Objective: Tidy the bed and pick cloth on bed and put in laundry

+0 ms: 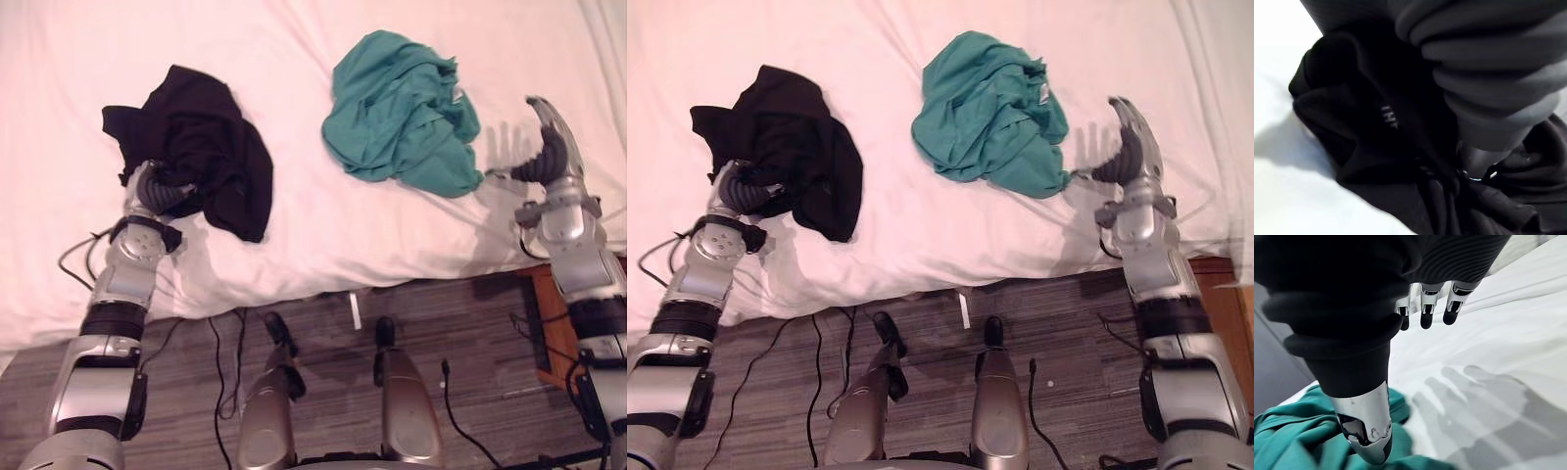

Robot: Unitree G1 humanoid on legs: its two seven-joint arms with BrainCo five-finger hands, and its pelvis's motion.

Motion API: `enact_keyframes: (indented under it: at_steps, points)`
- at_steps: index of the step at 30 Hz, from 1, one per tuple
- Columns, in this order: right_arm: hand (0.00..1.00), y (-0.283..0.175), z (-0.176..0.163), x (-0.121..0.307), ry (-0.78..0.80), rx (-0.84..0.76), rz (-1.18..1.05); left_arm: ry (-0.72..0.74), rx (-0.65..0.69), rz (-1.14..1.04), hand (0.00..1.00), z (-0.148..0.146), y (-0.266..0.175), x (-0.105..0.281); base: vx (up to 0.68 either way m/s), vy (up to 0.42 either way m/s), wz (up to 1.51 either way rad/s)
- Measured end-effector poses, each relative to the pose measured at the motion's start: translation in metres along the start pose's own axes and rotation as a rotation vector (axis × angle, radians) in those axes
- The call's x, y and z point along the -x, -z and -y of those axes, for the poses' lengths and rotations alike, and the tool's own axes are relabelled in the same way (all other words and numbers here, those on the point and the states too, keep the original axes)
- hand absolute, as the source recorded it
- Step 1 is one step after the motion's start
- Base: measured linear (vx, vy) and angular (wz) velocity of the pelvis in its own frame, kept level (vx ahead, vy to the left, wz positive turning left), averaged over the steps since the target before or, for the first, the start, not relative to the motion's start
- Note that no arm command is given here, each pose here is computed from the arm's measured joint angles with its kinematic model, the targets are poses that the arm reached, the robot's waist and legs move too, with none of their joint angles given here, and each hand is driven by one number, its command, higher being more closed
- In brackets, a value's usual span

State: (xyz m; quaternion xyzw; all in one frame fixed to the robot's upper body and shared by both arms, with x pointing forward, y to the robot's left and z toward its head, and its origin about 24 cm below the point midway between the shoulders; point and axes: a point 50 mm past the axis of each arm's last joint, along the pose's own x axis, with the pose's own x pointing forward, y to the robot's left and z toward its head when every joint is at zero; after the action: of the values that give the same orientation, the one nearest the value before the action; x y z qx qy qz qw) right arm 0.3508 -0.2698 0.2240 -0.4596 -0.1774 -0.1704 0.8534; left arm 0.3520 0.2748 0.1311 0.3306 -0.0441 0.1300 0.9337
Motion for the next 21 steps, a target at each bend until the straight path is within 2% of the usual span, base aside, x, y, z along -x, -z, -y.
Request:
enact_keyframes:
  at_steps: [1,7,8,12,17,21]
  points:
    - [0.0,-0.005,0.0,-0.005,-0.016,0.003,0.01,0.017,0.098,0.03,1.0,0.01,0.0,0.006,0.03,-0.039,0.27]
    - [0.0,0.003,0.009,-0.021,-0.053,0.04,-0.072,0.18,0.342,0.121,1.0,0.058,-0.003,0.053,0.06,-0.025,0.4]
    - [1.0,0.008,0.011,-0.026,-0.054,0.045,-0.116,0.224,0.375,0.125,1.0,0.067,-0.005,0.06,0.06,-0.012,0.36]
    - [1.0,0.022,0.027,-0.033,-0.056,0.07,-0.218,0.281,0.429,0.134,1.0,0.079,-0.008,0.074,0.04,-0.019,0.34]
    - [1.0,0.039,0.045,-0.035,-0.064,0.018,-0.309,0.353,0.442,0.11,1.0,0.088,-0.002,0.086,0.04,-0.047,0.16]
    - [1.0,0.06,0.05,-0.027,-0.051,-0.144,-0.361,0.451,0.461,0.043,1.0,0.098,0.016,0.11,0.09,-0.094,0.09]
